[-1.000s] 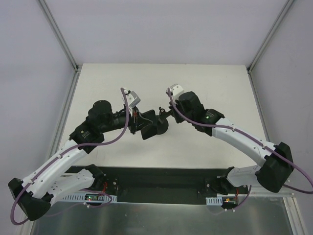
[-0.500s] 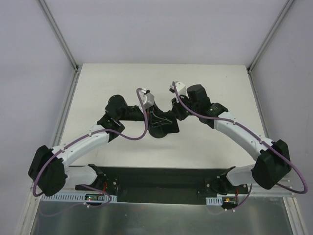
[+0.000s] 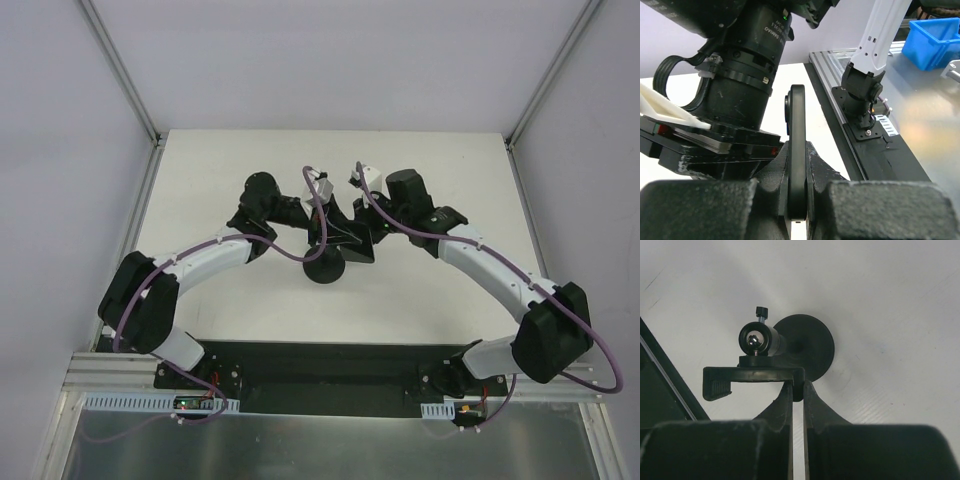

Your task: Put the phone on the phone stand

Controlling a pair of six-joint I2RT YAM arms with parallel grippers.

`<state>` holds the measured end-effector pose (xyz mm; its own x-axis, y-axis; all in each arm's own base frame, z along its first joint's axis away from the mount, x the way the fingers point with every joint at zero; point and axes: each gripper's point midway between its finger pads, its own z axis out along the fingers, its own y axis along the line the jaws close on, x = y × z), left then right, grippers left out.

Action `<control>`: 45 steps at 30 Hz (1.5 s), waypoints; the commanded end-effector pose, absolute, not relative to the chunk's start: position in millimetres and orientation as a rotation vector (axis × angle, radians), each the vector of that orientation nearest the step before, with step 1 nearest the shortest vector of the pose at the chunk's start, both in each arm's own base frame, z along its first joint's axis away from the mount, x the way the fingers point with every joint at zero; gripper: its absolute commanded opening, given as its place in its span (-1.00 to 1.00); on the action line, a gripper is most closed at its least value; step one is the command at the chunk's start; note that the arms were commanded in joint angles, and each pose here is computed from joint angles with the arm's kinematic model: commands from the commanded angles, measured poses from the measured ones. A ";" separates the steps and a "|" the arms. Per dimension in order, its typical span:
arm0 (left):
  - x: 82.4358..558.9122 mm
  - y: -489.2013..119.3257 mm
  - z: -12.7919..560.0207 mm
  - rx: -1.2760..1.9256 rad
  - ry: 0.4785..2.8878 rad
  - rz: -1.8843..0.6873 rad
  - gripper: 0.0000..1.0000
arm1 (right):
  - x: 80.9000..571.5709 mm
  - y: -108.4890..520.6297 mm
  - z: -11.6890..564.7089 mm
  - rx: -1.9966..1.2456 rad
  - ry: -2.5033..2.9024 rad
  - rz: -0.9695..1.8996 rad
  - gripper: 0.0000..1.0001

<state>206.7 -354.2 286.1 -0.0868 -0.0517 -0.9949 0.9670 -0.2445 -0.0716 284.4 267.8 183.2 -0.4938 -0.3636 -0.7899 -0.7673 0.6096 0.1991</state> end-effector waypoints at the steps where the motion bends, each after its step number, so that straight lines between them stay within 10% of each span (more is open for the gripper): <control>1: 209.8 -351.4 312.3 1.423 0.895 -1.447 -1.00 | 285.7 280.2 207.8 -0.906 2.038 0.790 -0.99; 25: 237.6 -345.0 263.5 1.467 1.064 -1.514 -1.00 | 291.8 281.6 203.2 -0.889 2.064 0.806 -0.99; 45: 311.7 -302.8 253.3 0.746 1.463 -0.584 -1.00 | 308.6 260.3 202.0 -0.321 2.048 0.516 -0.99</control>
